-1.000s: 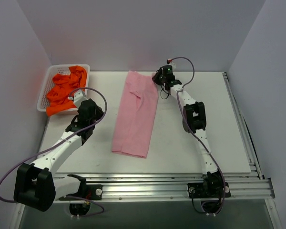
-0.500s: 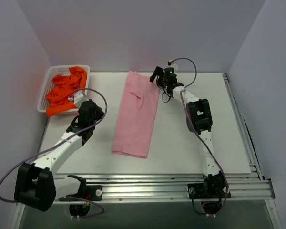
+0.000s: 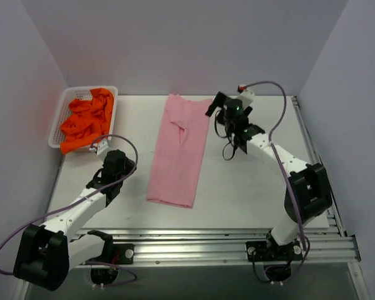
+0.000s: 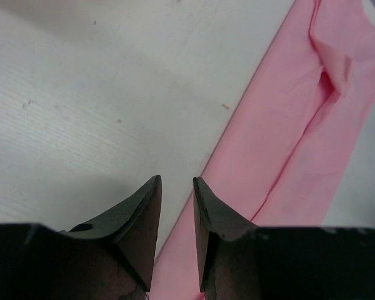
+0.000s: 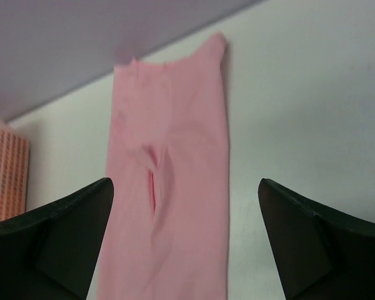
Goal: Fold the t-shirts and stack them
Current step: Rotate the tshirt 90 degrees, then grab the bottom of the folded rectangular tshirt with both arms
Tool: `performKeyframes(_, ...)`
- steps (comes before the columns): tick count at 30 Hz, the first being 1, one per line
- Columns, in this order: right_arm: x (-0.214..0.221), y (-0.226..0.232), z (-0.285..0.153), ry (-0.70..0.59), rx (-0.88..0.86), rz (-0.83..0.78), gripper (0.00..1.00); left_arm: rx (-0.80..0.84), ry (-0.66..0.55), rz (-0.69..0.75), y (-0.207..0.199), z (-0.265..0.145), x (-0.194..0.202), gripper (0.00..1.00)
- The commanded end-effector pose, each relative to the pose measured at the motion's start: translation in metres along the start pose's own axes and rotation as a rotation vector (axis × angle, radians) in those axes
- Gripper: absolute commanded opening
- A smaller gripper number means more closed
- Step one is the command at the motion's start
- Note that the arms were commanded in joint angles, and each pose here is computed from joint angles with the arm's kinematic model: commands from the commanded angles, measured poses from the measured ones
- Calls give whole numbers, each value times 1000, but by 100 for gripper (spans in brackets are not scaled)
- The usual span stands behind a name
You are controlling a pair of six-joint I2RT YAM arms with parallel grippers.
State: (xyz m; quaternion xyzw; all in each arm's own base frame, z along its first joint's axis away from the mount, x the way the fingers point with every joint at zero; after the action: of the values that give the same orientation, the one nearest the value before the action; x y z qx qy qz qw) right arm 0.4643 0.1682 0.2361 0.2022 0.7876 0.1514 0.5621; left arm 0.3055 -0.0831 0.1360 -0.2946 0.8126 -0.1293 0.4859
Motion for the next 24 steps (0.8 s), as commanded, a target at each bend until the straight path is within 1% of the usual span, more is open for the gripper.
performKeyframes(1,80,-18,-43,136,29,12,96,55,76,-45,1,-1,24,36)
performKeyframes(2,88,-13,-53,139,6,20,95,62,94,-47,2,-1,29,36)
performKeyframes(3,107,-3,-70,167,-24,7,95,81,131,-43,3,-4,39,36)
performKeyframes(4,110,1,-85,164,-44,18,95,94,144,-39,2,-6,43,38)
performKeyframes(5,126,-7,-94,181,-17,19,94,102,158,-35,2,-9,47,42)
performKeyframes(6,140,1,-109,204,-41,3,94,107,180,-27,4,-12,54,47)
performKeyframes(7,144,4,-119,205,-50,2,94,131,191,-26,0,-18,58,58)
performKeyframes(8,152,-2,-126,210,-22,-6,93,137,201,-27,-1,-21,62,63)
performKeyframes(9,163,4,-139,229,-39,-26,94,147,215,-19,-1,-25,66,67)
performKeyframes(10,164,5,-146,228,-43,-24,94,179,229,-4,-5,-34,73,72)
performKeyframes(11,169,3,-153,240,-37,-37,94,194,231,0,-7,-38,75,73)
performKeyframes(12,175,-2,-157,241,-24,-34,94,164,264,24,2,-43,85,73)
performKeyframes(13,180,1,-167,253,-42,-37,94,181,278,31,2,-50,93,73)
performKeyframes(18,201,-16,-182,290,-20,-31,94,196,341,48,11,-65,118,72)
performKeyframes(21,210,-23,-188,307,-8,-44,94,147,356,83,23,-71,127,71)
performKeyframes(24,219,-30,-190,320,2,-49,94,111,338,91,35,-74,129,71)
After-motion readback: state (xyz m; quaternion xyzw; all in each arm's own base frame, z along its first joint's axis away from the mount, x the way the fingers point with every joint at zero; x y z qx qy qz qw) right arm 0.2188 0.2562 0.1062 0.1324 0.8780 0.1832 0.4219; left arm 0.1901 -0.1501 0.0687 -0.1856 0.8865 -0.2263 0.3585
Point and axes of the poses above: each gripper's point midway between its finger pads, its own z axis out along the fingers, its own y axis along the line the jaws close on, x = y × z, the point moved 3 cm from there along -z, back along the fingers, and after that the axes turned 1 degree about z, right-handed, at the moved point
